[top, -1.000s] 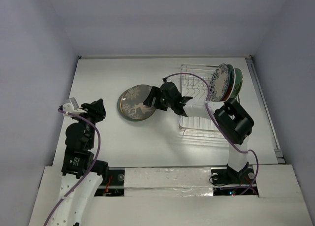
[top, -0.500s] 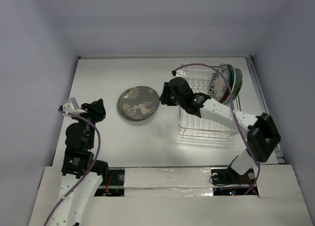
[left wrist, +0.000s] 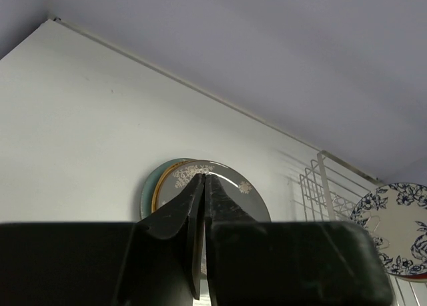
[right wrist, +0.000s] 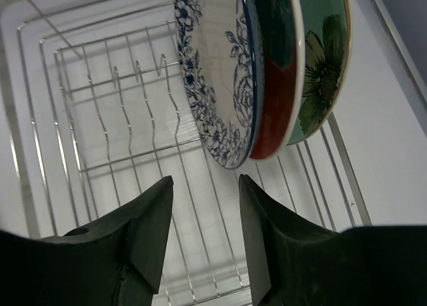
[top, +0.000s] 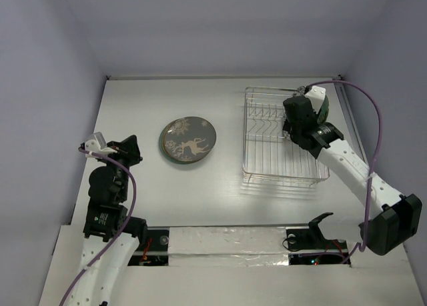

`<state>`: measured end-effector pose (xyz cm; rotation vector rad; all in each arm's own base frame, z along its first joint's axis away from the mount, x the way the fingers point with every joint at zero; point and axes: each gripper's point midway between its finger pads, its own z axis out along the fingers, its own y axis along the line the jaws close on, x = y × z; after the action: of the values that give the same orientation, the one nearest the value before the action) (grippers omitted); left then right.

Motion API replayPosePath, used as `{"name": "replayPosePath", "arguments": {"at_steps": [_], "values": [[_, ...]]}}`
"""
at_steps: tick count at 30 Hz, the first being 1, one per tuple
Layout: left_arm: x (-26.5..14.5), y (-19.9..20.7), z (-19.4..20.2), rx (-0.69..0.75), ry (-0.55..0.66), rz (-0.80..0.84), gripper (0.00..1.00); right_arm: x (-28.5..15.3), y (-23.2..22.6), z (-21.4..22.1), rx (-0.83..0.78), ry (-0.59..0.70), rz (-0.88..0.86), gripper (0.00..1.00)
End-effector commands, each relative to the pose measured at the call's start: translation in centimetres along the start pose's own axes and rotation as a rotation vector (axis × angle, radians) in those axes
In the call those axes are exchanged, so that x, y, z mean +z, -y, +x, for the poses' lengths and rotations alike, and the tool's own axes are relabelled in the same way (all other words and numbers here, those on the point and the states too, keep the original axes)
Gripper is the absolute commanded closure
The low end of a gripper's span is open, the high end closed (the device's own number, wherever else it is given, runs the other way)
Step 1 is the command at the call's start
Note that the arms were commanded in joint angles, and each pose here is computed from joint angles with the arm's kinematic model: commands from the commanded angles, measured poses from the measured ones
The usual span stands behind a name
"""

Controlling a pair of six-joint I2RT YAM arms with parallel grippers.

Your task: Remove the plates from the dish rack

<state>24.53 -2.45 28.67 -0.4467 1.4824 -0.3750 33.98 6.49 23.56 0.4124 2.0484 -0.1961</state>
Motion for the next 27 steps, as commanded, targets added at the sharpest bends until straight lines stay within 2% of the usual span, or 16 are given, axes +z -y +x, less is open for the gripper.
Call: {"name": "replayPosePath", "arguments": {"at_steps": [1,3,6,13,22,24,27], "values": [[0.1,0.6,-0.5,-0.008,0.025,0.026,0.98,0.5,1.7,0.5,-0.047,-0.005,0.045,0.50],[0.1,0.5,-0.4,-0.009,0.022,0.025,0.88,0.9,1.4,0.6,-0.044,-0.013,0.036,0.52],[0.1,0.6,-0.5,-0.009,0.026,0.027,0.83,2.1,1.5,0.9,-0.048,-0.033,0.060,0.53],[0.1,0.6,-0.5,-0.010,0.025,0.026,0.78,4.8,2.6,0.7,-0.046,-0.050,0.122,0.55],[0.2,0.5,-0.3,-0.005,0.017,0.022,0.77,8.0,3.5,-0.1,-0.065,-0.048,0.209,0.58],[0.2,0.5,-0.4,-0.005,0.017,0.022,0.77,8.2,3.5,-0.5,-0.072,-0.047,0.226,0.62],[0.3,0.4,-0.2,-0.001,0.012,0.019,0.77,8.1,3.4,-1.7,-0.075,-0.027,0.233,0.76]]}}
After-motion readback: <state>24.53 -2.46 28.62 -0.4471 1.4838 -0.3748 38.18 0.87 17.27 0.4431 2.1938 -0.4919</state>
